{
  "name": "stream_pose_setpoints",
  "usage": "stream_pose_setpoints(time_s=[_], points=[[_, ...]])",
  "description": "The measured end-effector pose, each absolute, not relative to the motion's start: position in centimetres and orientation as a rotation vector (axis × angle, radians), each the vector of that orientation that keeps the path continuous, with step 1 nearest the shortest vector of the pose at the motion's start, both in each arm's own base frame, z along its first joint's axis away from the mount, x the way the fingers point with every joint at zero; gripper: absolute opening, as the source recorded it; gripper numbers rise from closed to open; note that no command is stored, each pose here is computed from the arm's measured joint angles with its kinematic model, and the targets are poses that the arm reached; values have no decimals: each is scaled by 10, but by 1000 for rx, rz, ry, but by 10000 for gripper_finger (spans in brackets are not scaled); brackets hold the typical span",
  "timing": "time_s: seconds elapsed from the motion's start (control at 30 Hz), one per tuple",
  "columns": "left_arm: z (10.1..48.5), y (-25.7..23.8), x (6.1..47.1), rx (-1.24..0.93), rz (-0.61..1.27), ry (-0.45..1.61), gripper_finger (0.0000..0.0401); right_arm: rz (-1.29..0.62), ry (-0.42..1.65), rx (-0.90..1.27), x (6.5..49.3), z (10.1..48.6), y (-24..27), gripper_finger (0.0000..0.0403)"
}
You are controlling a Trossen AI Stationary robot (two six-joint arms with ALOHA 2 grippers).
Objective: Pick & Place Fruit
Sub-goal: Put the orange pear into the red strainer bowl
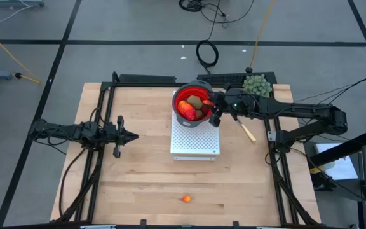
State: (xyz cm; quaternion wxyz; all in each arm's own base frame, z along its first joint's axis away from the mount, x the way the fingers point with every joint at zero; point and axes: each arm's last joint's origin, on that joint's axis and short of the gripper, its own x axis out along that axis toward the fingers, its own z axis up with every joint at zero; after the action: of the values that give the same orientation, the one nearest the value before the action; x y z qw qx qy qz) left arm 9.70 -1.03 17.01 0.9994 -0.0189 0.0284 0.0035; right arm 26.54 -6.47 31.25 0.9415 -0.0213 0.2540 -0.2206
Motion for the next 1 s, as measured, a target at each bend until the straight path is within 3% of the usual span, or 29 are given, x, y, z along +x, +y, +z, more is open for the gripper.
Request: stream_pose_setpoints(time_s=[0.43,1.0], points=[[170,-10,97,-12,7,56,19,-408,571,-63,267,307,-55,96],[170,-10,97,-13,7,56,19,-383,586,-60,274,300,-55,129]])
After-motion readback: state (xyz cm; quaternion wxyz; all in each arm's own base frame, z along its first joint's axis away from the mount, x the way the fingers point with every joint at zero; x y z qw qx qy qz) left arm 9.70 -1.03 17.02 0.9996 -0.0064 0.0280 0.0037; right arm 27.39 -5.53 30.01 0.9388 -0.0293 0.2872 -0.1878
